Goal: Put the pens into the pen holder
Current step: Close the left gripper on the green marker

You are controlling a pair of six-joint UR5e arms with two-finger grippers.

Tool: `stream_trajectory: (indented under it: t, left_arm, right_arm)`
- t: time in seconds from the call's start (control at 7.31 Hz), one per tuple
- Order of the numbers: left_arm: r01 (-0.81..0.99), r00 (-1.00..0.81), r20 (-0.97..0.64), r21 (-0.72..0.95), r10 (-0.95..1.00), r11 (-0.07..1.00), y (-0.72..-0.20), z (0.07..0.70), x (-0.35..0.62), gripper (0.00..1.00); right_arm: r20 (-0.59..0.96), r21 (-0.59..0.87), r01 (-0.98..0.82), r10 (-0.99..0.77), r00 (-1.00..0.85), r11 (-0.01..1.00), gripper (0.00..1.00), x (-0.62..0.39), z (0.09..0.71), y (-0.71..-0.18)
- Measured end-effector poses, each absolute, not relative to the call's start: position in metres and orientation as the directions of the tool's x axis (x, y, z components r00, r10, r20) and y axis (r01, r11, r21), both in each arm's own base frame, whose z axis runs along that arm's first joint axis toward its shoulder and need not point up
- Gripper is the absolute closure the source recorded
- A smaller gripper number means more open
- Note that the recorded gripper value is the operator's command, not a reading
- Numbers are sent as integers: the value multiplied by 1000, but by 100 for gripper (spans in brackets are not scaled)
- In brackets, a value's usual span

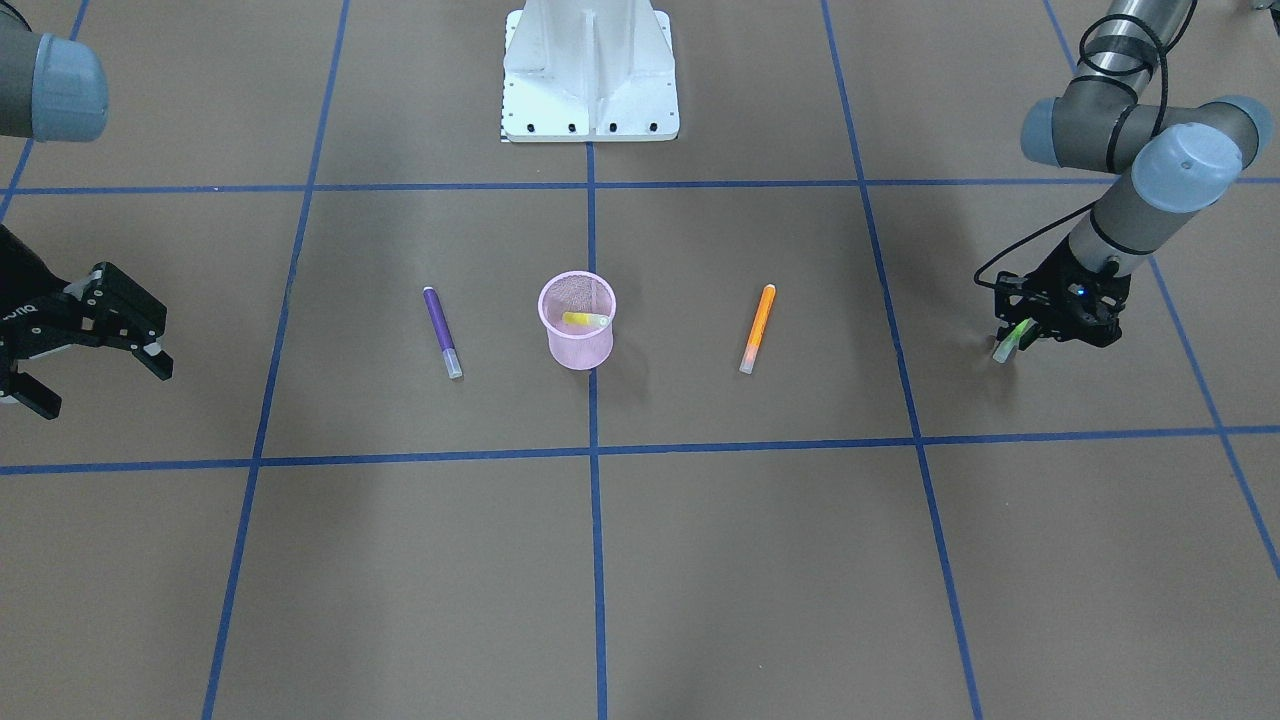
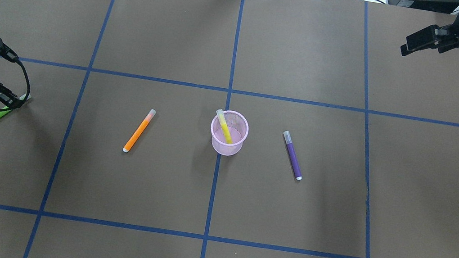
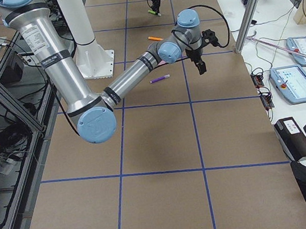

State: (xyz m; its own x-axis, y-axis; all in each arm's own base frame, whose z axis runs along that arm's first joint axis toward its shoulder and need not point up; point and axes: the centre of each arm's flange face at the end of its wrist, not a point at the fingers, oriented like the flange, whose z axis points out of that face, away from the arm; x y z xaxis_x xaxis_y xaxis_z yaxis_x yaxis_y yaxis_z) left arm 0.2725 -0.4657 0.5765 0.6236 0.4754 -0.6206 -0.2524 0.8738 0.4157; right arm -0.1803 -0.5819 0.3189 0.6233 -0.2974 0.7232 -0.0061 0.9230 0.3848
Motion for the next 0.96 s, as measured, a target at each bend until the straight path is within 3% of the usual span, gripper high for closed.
stream_trajectory:
  t: [0.96]
  left_arm:
    - [-259, 622, -620, 414, 479, 873, -465, 578, 273, 64]
  right_arm:
    - [722, 385, -6, -297, 625, 923, 1, -181, 320, -582]
